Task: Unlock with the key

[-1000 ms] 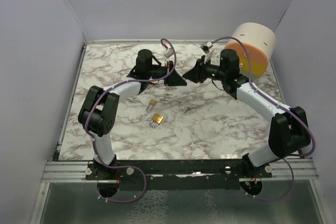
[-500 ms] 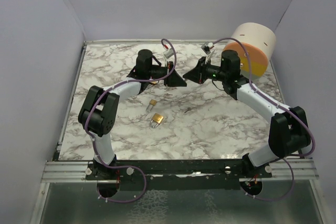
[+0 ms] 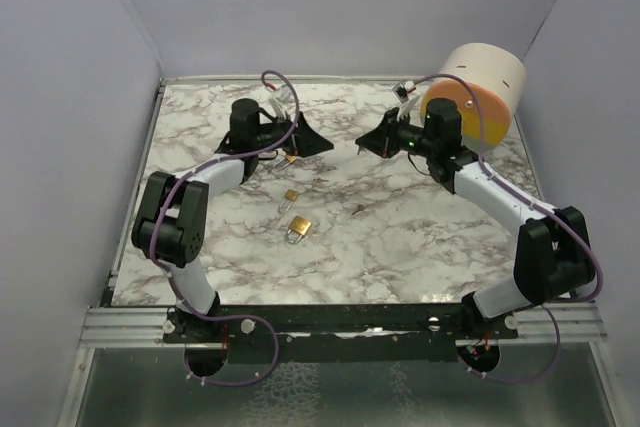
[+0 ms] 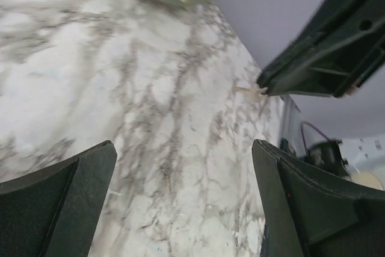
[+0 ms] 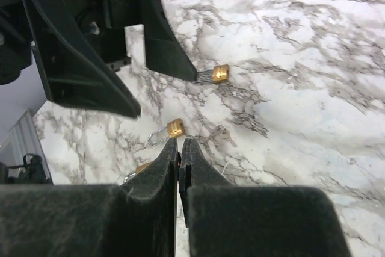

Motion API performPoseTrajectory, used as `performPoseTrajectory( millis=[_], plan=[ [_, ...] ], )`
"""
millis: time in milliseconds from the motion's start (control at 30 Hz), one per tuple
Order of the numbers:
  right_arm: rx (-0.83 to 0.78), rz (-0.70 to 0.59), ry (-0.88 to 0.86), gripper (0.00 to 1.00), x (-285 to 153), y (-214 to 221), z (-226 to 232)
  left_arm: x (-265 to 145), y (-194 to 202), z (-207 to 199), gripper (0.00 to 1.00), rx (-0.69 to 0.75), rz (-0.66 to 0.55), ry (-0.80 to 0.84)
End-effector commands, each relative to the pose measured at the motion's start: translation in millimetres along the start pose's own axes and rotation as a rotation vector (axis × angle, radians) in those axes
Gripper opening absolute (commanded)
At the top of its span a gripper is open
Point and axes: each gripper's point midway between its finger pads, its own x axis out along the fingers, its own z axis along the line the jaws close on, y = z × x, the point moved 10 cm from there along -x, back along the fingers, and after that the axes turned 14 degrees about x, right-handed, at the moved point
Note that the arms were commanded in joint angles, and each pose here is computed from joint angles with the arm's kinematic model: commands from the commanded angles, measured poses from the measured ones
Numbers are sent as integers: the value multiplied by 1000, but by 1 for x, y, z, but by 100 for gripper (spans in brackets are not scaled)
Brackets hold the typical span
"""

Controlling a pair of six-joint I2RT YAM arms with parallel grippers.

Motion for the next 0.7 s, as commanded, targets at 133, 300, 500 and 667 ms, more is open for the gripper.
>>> performPoseTrajectory(
  millis=[133, 300, 500, 667],
  plan=[
    [35, -145, 162, 1, -11, -3, -10, -44, -11, 17, 99, -35, -203, -532],
    [35, -142, 208, 1, -12, -1, -14, -58, -5, 24, 99, 20, -131, -757],
    [86, -159, 229, 1, -11, 6, -19, -64, 6, 29, 99, 37, -38, -852],
    [133, -171, 239, 1, -9, 8, -21, -62, 12, 31, 92, 43, -14, -838]
  ],
)
